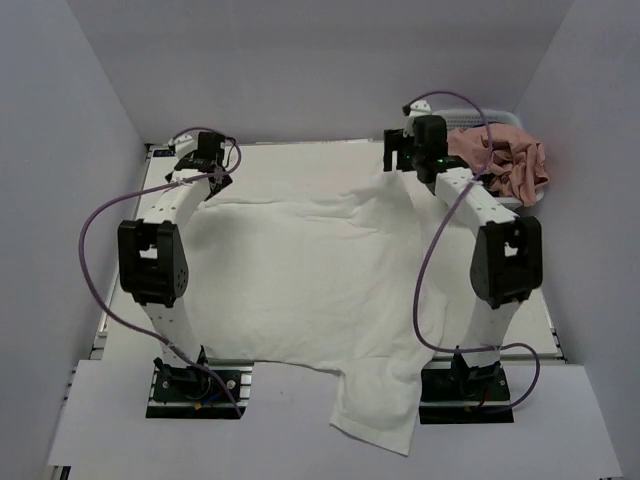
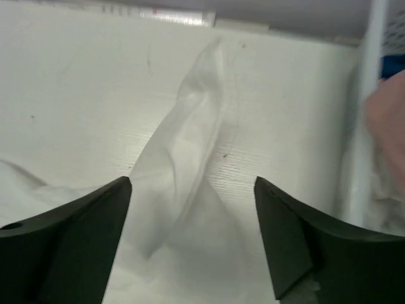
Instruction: Fold and stack the t-shirts
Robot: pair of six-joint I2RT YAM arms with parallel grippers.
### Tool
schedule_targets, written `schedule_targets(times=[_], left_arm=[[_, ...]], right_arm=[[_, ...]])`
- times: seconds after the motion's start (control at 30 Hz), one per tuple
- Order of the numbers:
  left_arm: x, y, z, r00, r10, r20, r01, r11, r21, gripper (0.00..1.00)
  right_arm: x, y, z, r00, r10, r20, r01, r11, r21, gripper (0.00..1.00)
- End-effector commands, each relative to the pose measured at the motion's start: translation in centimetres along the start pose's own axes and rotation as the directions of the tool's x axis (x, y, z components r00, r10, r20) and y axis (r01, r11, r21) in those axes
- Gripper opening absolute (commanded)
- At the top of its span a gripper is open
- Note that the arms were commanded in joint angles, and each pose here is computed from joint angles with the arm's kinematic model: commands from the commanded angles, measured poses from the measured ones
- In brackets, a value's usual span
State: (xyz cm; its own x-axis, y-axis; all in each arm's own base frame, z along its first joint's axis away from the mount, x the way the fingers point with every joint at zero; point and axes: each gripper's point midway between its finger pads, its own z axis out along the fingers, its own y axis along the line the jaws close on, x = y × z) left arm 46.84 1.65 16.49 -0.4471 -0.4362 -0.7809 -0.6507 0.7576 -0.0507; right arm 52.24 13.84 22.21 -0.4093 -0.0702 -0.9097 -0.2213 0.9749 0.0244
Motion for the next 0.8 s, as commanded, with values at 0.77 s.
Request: schedule_targets(times=[0.77], left_arm=[[8.4,-1.8,5.5,0.968,0.111,-0.227,-0.083,0.988,0.128,1.0]], right_arm=[[20.0,2.4,0.8,0.84,0.2,-0.504,-0.16,0.979,0.123,0.9]])
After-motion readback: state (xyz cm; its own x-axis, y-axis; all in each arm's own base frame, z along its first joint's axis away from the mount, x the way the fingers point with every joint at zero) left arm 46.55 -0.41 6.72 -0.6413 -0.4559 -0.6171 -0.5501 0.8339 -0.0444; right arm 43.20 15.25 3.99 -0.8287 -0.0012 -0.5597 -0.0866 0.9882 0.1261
